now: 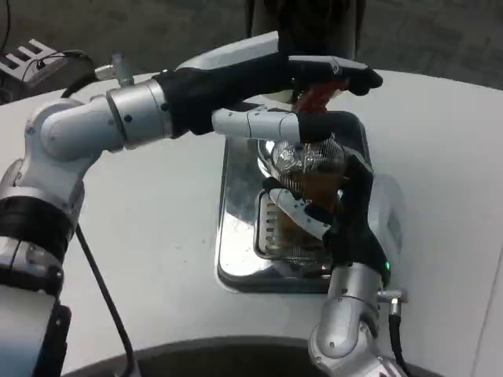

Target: Grasp the cup under the faucet to collect the drink, then remove the cup.

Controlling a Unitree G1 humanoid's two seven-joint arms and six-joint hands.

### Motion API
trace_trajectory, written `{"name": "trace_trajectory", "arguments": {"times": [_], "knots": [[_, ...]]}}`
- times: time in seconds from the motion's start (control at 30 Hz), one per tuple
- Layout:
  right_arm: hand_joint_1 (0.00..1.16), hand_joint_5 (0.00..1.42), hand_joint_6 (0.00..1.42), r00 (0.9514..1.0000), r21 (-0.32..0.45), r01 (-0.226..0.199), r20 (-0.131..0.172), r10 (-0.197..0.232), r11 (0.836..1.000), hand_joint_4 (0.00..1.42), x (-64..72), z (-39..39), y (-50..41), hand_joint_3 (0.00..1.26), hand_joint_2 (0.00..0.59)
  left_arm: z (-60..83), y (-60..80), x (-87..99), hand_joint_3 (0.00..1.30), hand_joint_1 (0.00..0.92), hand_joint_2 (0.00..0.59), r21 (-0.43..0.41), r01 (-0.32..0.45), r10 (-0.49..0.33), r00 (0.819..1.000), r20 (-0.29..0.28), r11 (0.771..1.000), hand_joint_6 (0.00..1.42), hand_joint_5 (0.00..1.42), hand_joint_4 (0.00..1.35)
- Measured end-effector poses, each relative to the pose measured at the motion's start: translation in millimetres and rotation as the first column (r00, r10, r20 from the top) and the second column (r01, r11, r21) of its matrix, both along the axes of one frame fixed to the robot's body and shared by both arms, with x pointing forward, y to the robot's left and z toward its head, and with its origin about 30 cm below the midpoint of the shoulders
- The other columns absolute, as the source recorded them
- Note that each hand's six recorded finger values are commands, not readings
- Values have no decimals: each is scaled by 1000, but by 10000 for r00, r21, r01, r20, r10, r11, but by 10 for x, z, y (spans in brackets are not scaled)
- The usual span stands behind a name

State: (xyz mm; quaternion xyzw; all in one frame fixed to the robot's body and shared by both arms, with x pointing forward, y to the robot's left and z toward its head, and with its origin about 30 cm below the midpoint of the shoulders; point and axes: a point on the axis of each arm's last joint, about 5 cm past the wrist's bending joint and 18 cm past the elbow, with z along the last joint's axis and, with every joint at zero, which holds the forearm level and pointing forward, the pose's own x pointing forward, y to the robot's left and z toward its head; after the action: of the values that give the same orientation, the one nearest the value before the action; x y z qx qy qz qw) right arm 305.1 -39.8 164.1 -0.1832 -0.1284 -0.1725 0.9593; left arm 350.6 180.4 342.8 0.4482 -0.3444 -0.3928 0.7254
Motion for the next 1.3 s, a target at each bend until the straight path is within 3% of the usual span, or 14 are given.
{"name": "trace_trajectory", "arguments": {"times": [0.4, 0.77, 1.3], "knots": [[849, 684, 465, 9994, 84, 308, 166, -310, 9995, 711, 5, -1, 5, 589, 209, -101, 160, -5, 97, 0, 0, -1307, -272, 238, 9993, -274, 9910, 158, 182, 118], [861, 821, 574, 9982, 163, 445, 389, -451, 9989, 831, -20, 17, 18, 699, 189, -89, 273, -25, 100, 0, 0, -2729, -305, 297, 9995, -73, 9616, 193, 210, 129], [870, 899, 636, 9980, 616, 476, 392, -501, 9970, 895, -294, -57, 13, 768, 172, -114, 397, -67, 123, 0, 0, -3567, -294, 380, 9991, 169, 9338, 212, 236, 150]]}}
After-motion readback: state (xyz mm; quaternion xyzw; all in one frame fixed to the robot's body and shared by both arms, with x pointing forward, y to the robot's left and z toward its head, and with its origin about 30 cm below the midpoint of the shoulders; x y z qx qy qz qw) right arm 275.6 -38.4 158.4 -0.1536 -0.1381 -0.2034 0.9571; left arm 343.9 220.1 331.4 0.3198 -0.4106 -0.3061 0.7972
